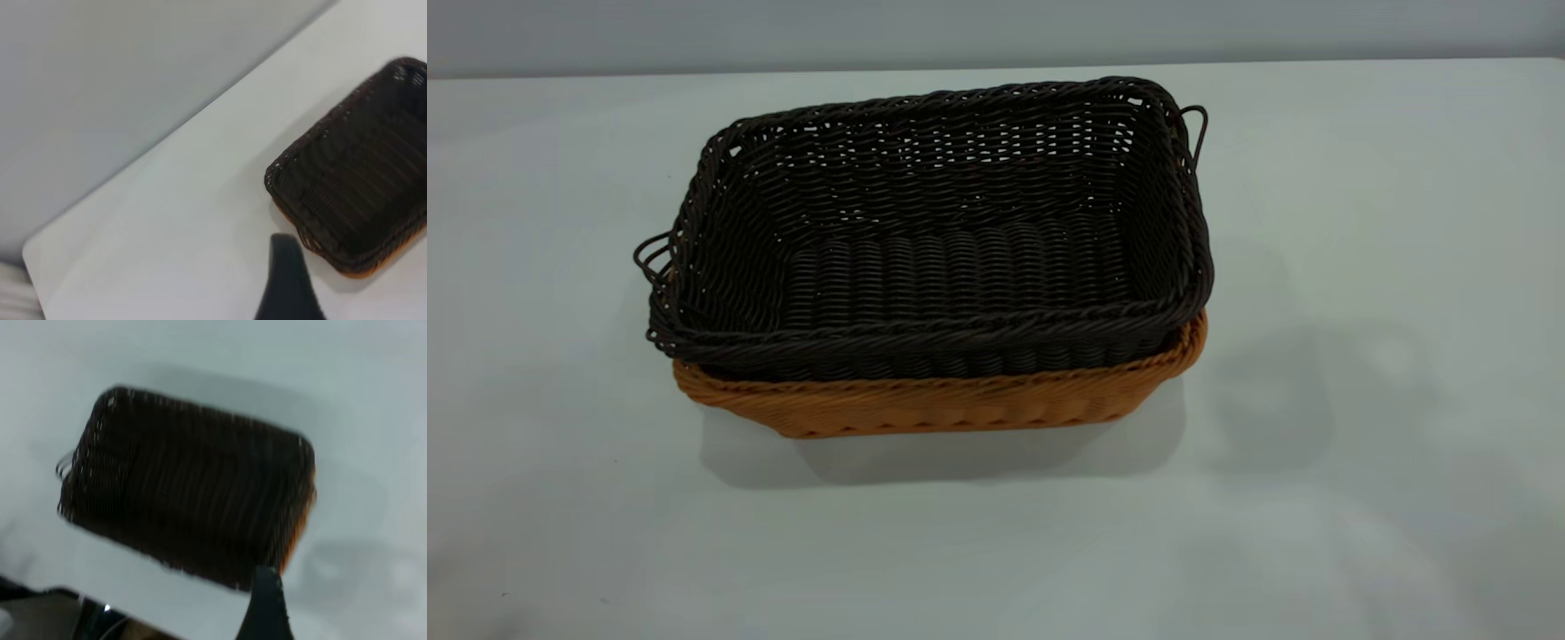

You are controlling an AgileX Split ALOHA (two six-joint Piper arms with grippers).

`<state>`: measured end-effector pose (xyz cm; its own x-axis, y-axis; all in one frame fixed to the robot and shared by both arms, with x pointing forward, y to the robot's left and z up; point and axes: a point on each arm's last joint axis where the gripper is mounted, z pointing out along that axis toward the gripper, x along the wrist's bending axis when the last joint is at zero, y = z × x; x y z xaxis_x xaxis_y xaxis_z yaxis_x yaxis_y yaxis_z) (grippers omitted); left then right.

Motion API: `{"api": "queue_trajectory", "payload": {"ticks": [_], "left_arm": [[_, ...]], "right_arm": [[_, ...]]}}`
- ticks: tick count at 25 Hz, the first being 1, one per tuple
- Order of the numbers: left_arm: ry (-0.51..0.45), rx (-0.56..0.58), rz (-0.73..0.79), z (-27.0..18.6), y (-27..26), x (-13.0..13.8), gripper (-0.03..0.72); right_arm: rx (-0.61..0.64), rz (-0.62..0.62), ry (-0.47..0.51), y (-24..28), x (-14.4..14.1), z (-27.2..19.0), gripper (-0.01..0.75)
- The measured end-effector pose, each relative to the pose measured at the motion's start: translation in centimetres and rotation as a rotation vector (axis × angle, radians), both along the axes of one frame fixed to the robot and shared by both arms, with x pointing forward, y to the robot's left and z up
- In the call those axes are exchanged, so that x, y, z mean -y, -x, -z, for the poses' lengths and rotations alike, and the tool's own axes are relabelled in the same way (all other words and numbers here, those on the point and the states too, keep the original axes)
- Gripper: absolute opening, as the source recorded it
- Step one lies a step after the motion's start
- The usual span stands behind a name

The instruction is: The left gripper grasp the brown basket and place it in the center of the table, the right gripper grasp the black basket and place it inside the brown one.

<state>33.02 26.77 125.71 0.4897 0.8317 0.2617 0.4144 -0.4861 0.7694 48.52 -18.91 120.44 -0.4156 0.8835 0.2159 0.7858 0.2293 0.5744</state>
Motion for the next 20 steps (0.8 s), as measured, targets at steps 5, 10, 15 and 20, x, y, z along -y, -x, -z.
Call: {"api": "queue_trajectory", "payload": {"ticks": [5,10,15,20], "left_arm": [[0.072,-0.031,-0.088,1.8,1.9,-1.1,0.468],[0.057,-0.121,-0.111,5.8,2.6,-1.4,0.468],[0.031,-0.283,-0.165,11.6,2.7,-1.4,0.468],[-0.003,-0.413,-0.195,16.9,3.4,-1.6,0.468]], "right_arm": [[-0.012,0.014,0.051,6.1,2.6,2.0,0.498],[0.003,0.033,0.111,12.6,5.4,5.6,0.499],[0.071,0.051,0.102,17.6,7.4,10.4,0.499],[0.159,0.073,0.103,20.3,8.7,15.0,0.499]]}}
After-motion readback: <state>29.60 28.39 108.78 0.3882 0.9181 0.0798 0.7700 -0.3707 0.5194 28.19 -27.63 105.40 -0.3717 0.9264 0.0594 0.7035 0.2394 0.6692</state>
